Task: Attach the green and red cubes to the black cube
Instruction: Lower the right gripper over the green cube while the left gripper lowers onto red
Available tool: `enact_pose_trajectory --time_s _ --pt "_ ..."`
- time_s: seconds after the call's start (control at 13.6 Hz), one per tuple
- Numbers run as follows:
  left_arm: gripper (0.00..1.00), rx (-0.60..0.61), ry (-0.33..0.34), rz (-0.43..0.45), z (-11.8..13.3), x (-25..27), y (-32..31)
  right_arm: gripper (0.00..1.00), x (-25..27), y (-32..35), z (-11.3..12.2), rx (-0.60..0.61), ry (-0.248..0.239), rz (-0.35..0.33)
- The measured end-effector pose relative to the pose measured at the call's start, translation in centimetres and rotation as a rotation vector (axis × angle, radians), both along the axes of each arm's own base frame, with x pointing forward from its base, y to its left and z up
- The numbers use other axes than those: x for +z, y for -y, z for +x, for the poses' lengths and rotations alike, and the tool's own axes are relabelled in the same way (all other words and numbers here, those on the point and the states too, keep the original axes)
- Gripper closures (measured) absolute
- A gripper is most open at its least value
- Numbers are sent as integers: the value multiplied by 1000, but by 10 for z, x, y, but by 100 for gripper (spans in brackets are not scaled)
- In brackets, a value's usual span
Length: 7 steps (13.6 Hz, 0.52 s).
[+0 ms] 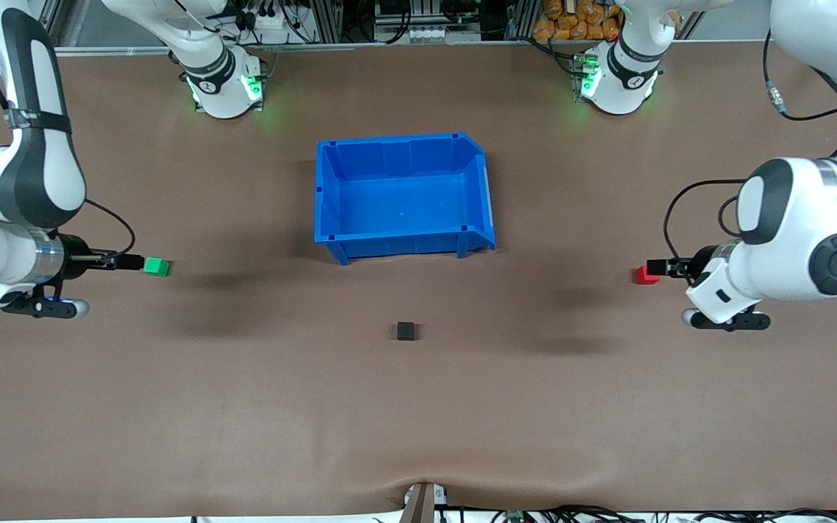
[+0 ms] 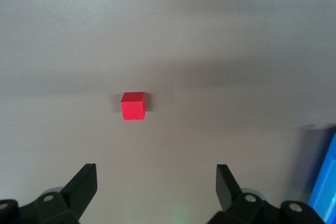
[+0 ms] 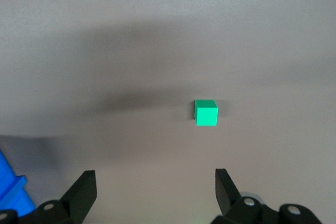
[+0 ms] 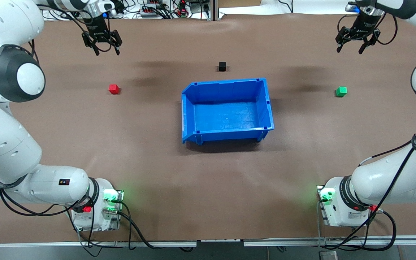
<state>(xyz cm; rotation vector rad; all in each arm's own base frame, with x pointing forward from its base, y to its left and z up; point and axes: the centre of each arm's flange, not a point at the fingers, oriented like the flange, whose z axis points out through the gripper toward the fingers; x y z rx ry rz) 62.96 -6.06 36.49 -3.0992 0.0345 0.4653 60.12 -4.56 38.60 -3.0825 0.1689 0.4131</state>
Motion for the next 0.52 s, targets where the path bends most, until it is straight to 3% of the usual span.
enact_pose_trajectory --time_s 0.22,0.52 --pt "0 3 -10 4 -4 -25 8 0 -13 0 -27 -5 61 -2" --pt "0 -21 10 41 -4 -73 2 0 -40 8 -54 -7 103 -6"
